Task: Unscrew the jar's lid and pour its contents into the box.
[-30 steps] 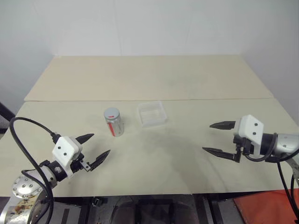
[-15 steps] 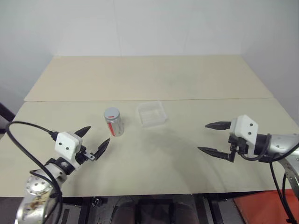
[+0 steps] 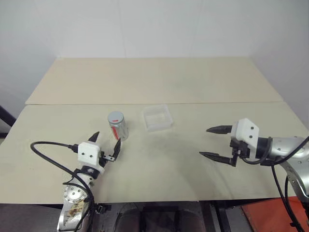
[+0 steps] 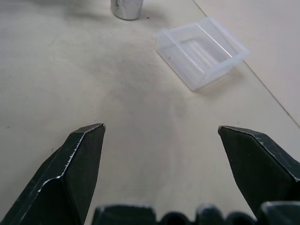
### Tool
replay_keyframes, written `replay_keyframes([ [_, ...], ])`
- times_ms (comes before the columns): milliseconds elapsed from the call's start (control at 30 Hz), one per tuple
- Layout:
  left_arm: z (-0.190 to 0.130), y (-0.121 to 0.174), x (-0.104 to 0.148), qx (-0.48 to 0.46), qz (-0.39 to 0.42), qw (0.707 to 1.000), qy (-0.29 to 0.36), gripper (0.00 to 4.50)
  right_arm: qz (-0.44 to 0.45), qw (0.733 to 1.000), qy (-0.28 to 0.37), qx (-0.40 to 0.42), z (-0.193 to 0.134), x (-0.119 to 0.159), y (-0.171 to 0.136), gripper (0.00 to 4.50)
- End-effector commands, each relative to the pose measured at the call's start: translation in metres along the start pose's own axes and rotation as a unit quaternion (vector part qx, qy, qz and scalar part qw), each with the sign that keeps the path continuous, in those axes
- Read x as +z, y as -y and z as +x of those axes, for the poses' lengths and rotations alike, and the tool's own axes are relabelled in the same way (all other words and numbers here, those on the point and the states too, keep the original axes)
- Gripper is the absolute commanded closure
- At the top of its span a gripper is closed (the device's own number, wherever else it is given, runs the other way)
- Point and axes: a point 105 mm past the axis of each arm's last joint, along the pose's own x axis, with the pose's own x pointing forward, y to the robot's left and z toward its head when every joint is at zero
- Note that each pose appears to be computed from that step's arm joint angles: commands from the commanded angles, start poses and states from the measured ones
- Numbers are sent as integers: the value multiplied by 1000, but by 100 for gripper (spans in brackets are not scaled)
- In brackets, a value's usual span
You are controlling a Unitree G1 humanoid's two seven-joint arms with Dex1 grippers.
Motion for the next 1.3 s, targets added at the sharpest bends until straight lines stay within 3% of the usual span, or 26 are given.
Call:
replay_keyframes([
  [33, 4, 0, 10, 0, 10, 1000, 29, 5, -34, 999, 13, -6, -1, 14, 2, 0],
  [1000, 48, 7, -1, 30, -17, 998, 49, 5, -31, 999, 23, -14, 6, 20, -5, 0],
  [1100, 47, 10, 0, 13, -11, 998, 53, 58, -27, 999, 28, -14, 7, 21, -7, 0],
  [1300, 51, 12, -2, 6, -24, 998, 53, 252, -28, 999, 33, -17, 7, 21, -6, 0],
])
